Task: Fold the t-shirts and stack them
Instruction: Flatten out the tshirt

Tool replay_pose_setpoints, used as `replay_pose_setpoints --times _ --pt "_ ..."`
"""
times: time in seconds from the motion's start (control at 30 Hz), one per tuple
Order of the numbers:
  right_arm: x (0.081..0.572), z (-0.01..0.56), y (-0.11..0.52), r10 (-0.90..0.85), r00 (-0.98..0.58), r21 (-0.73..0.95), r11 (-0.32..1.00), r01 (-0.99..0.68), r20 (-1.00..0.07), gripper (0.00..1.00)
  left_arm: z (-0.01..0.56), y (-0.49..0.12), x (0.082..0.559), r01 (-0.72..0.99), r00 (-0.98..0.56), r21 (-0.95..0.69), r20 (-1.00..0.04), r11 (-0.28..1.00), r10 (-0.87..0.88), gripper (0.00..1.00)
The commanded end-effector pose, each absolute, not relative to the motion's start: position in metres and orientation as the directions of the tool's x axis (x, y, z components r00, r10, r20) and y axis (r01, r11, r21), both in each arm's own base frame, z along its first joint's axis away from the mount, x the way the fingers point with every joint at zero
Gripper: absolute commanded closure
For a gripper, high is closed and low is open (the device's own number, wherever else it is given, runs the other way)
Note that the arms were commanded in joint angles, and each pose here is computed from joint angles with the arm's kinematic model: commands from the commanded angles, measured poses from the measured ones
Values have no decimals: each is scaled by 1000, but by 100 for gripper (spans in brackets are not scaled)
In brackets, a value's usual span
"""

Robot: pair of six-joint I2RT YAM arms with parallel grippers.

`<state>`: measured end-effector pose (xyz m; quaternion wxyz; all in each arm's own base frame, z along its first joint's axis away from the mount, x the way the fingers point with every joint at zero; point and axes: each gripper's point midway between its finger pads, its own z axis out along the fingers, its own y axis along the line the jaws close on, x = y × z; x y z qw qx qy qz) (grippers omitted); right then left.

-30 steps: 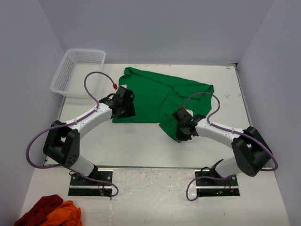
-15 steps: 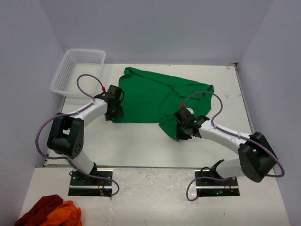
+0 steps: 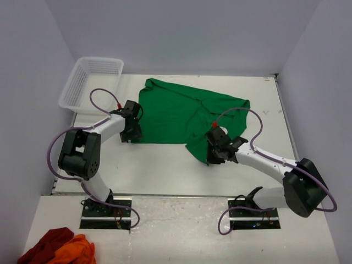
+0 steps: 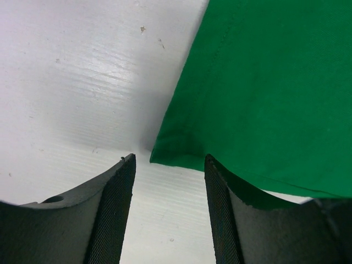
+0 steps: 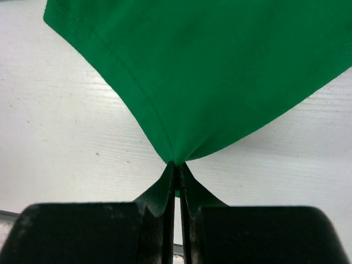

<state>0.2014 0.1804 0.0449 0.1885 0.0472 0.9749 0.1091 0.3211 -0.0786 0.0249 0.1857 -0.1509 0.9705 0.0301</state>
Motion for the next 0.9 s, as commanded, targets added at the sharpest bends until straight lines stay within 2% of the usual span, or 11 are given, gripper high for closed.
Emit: replay_pose_setpoints --times 0.0,0.17,0.37,0.47,0.57,0.63,0.67,0.7,0.87 --pt "201 50 181 138 -917 250 967 43 -376 100 17 -70 322 -302 -891 27 -364 953 -272 45" --pt "198 50 180 145 -915 256 965 47 -376 100 8 -71 323 -303 -898 26 -341 953 -277 46" --pt "198 55 179 151 -910 263 964 49 -386 100 0 -71 323 -304 -905 26 -320 952 -280 52" --pt "198 55 179 152 -909 267 963 47 -388 100 -5 -71 322 -309 -907 21 -306 951 -288 58" --pt "197 55 178 152 -909 267 963 47 -388 100 -6 -69 324 -315 -904 19 -309 949 -294 70" --pt "196 56 178 152 -909 269 962 47 -388 100 -6 -67 324 -322 -902 11 -308 947 -303 84" --pt "197 56 177 153 -908 265 963 48 -390 100 -7 -68 324 -321 -902 7 -306 947 -303 96" --pt "196 56 178 150 -909 265 963 45 -390 100 -7 -67 323 -322 -903 3 -302 947 -306 100" --pt "205 62 172 152 -894 224 973 59 -422 100 1 -69 321 -322 -896 -24 -315 946 -313 100"
